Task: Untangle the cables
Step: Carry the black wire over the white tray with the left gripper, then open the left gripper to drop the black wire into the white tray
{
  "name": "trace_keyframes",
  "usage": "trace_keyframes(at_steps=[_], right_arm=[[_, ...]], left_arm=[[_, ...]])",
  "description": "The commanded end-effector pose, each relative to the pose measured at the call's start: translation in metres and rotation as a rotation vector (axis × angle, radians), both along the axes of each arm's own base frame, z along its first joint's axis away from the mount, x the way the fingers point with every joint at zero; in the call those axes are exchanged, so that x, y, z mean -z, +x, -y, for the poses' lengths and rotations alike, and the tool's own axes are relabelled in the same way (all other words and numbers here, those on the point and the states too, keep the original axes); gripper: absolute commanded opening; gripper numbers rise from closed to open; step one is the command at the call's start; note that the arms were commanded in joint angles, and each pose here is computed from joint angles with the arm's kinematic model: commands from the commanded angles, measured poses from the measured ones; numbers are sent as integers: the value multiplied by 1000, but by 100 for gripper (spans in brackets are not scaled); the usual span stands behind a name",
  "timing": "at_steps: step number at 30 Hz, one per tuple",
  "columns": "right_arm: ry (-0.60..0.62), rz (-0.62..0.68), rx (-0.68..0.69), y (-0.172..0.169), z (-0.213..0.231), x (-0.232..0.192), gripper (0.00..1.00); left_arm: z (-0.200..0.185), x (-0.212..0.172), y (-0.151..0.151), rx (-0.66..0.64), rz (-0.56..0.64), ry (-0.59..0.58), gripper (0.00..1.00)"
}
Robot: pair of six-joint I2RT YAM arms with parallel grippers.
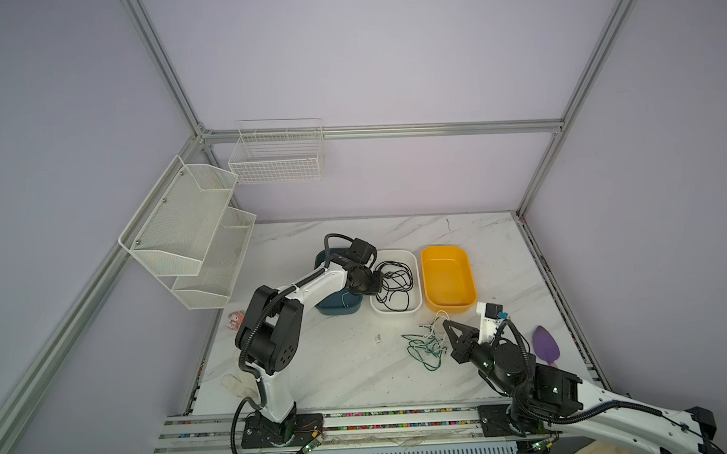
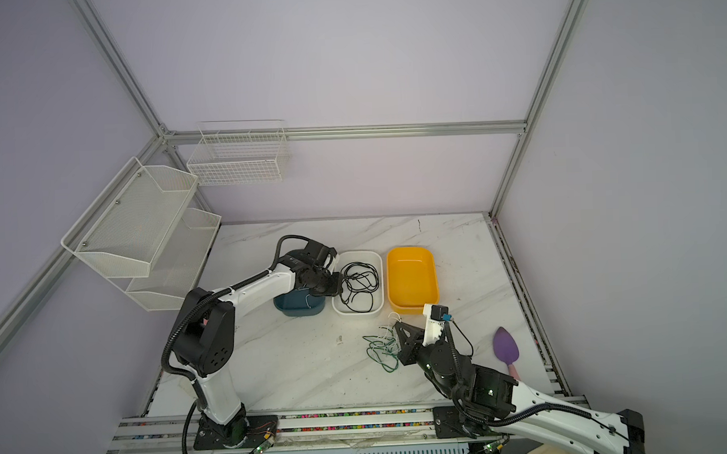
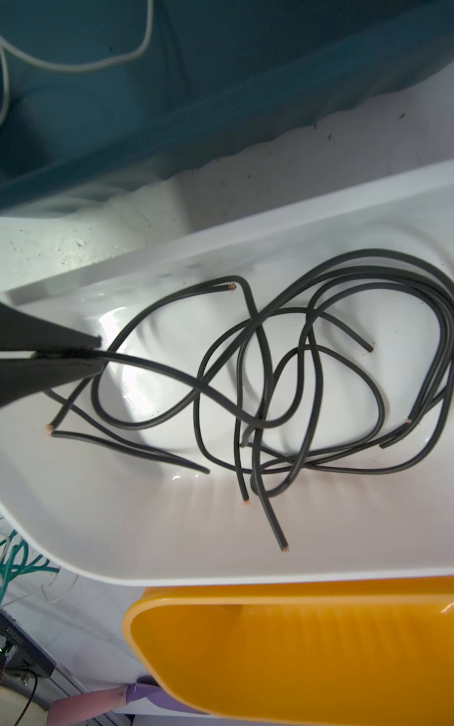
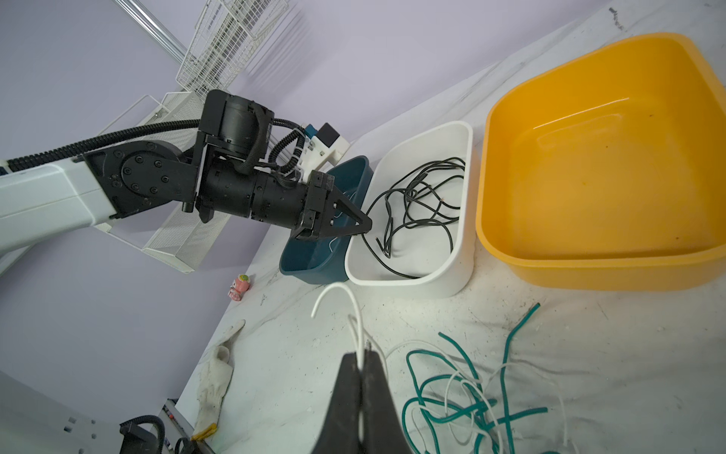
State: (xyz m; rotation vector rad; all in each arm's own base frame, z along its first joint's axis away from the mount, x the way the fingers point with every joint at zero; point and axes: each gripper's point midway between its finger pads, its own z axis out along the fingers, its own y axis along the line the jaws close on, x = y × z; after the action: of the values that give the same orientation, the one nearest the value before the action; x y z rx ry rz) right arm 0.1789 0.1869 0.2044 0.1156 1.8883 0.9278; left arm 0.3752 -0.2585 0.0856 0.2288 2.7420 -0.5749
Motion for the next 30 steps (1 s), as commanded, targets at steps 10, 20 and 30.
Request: trace_keyframes(at_steps=[10, 20, 30], right_arm=[[24, 12, -8, 1, -4, -3, 0], [29, 12, -21, 1, -8, -4, 0], [41, 20, -53, -2, -15, -17, 0]], left_arm=[[20, -53, 30, 39, 146, -42, 11], [21, -74, 32, 56, 176, -25, 25], [22, -151, 14, 53, 270, -138, 49]])
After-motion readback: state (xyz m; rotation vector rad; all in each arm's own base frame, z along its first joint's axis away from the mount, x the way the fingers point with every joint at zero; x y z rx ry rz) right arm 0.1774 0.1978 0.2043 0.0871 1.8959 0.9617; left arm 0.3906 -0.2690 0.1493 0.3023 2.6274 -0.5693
